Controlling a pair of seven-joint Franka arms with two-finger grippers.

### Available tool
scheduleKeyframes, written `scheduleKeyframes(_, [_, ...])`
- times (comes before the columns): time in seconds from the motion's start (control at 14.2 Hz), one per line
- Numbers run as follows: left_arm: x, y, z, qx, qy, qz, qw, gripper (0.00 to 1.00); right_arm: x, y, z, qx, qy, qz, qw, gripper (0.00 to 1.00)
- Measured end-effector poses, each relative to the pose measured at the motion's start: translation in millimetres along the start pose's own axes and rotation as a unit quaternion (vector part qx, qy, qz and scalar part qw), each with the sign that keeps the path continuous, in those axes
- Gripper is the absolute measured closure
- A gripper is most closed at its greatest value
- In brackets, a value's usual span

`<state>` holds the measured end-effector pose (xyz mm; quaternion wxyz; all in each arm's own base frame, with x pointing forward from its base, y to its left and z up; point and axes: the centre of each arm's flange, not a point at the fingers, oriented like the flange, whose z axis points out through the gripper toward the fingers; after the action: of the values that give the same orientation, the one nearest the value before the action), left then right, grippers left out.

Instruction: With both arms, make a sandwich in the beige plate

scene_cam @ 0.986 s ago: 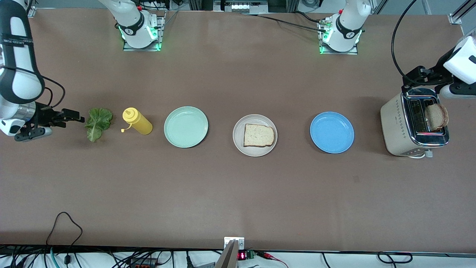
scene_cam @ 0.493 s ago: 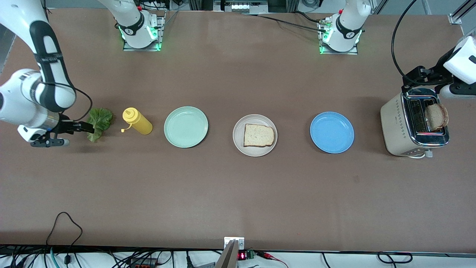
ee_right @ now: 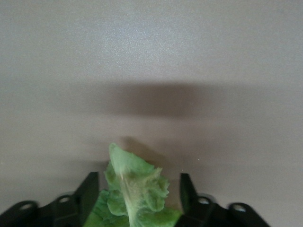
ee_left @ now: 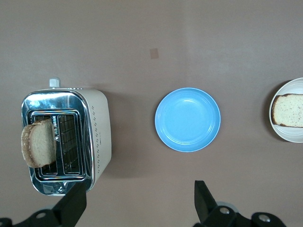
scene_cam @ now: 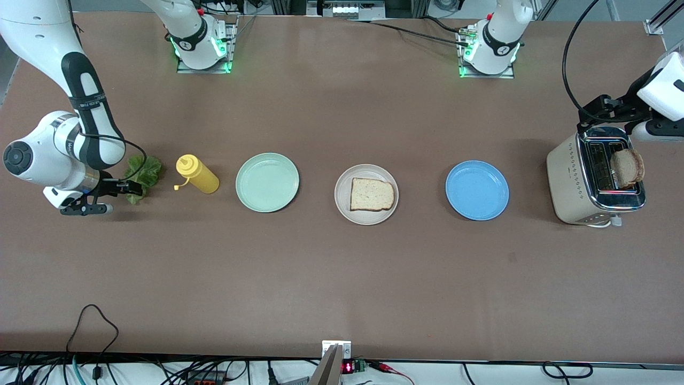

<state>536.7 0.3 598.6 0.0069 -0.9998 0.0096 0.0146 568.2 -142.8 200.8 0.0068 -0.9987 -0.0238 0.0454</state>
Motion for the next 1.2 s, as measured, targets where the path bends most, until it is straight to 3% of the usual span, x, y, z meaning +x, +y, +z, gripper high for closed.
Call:
scheduleKeyframes(0.21, [0.0, 0.0, 0.0, 0.000, 0.000, 0.000, 1.000, 0.00, 0.3, -1.7, 0.8, 0.000, -0.001, -0.001, 1.000, 0.60])
scheduleKeyframes(0.28, [0.0, 0.0, 0.0, 0.000, 0.000, 0.000, 1.000, 0.00, 0.4, -2.3, 1.0, 0.000, -0.001, -0.002, 1.000, 0.68])
scheduleKeyframes(0.42, [0.0, 0.0, 0.0, 0.000, 0.000, 0.000, 1.000, 0.00, 1.0, -4.3, 1.0, 0.000, -0.001, -0.004, 1.000, 0.73])
scheduleKeyframes(0.56, [0.0, 0.0, 0.0, 0.000, 0.000, 0.000, 1.000, 0.00, 2.8, -9.3, 0.2, -0.001, 0.000, -0.009, 1.000, 0.92])
scheduleKeyframes(0.99, [0.0, 0.0, 0.0, 0.000, 0.000, 0.000, 1.000, 0.00, 18.8, -15.4, -56.4, -0.003, 0.038, -0.066, 0.997, 0.95])
scheduleKeyframes(1.2, [0.0, 0.0, 0.0, 0.000, 0.000, 0.000, 1.000, 0.00, 31.4, -20.1, -116.8, 0.010, 0.038, -0.135, 0.990, 0.95])
